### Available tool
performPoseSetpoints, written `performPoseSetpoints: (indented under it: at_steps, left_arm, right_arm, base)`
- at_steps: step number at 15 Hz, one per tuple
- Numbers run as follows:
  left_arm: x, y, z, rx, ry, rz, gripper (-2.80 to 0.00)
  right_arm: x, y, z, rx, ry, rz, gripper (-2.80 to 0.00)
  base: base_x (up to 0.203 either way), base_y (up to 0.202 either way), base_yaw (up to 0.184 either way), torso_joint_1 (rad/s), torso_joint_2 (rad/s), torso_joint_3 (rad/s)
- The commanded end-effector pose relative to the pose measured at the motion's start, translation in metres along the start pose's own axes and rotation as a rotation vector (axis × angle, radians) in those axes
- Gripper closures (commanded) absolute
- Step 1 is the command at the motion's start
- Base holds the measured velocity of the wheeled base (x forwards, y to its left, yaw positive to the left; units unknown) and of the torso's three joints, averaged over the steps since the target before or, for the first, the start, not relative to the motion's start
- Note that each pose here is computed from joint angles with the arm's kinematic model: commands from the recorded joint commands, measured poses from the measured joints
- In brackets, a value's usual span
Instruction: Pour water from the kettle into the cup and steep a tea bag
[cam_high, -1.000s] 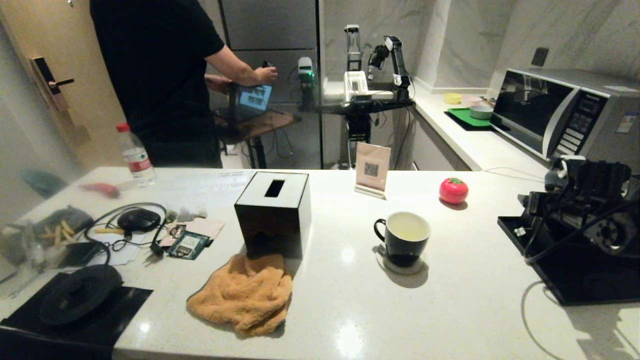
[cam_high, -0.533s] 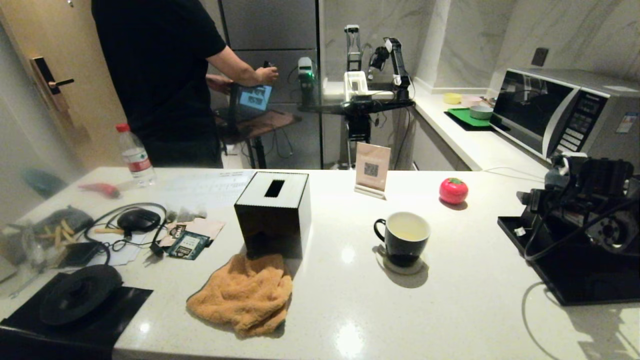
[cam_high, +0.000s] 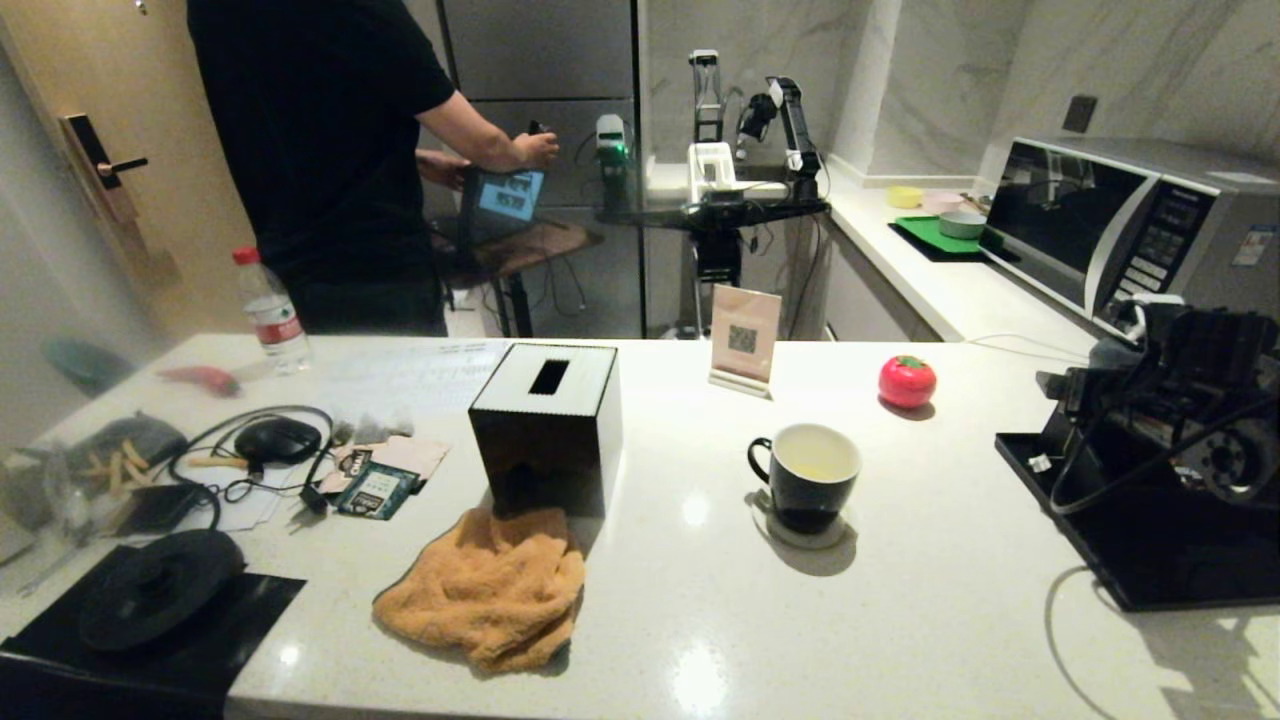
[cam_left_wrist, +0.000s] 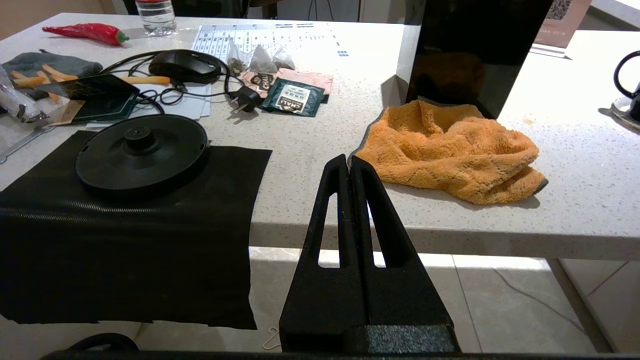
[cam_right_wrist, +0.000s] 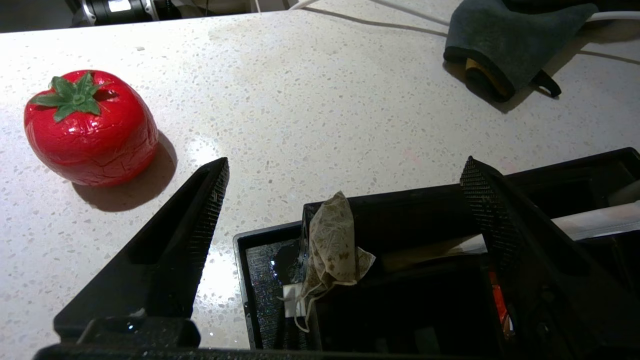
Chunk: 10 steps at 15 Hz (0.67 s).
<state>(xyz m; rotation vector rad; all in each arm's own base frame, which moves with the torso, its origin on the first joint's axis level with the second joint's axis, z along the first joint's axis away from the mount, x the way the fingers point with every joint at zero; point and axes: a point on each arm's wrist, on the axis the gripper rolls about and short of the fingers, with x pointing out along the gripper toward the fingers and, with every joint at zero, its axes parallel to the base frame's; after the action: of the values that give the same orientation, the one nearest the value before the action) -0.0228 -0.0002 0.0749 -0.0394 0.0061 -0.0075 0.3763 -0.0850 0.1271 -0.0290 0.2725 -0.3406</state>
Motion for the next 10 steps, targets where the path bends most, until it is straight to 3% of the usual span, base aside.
performPoseSetpoints:
  at_steps: [1, 6, 10]
  left_arm:
    - [0.000, 0.000, 0.000, -0.001, 0.000, 0.000, 0.00]
    - [0.000, 0.000, 0.000, -0.001, 0.000, 0.000, 0.00]
    - [0.000, 0.000, 0.000, -0.001, 0.000, 0.000, 0.00]
  right_arm:
    - [-0.003, -0.001, 0.005, 0.001, -0.018, -0.002, -2.80]
    - [-0.014, -0.003, 0.016, 0.006, -0.027, -0.003, -2.80]
    - [-0.024, -0.005, 0.019, -0.001, 0.036, -0.002, -2.80]
  base:
    - [0.000, 0.000, 0.000, 0.000, 0.00, 0.000]
    - [0.000, 0.000, 0.000, 0.000, 0.00, 0.000]
    - [0.000, 0.000, 0.000, 0.000, 0.00, 0.000]
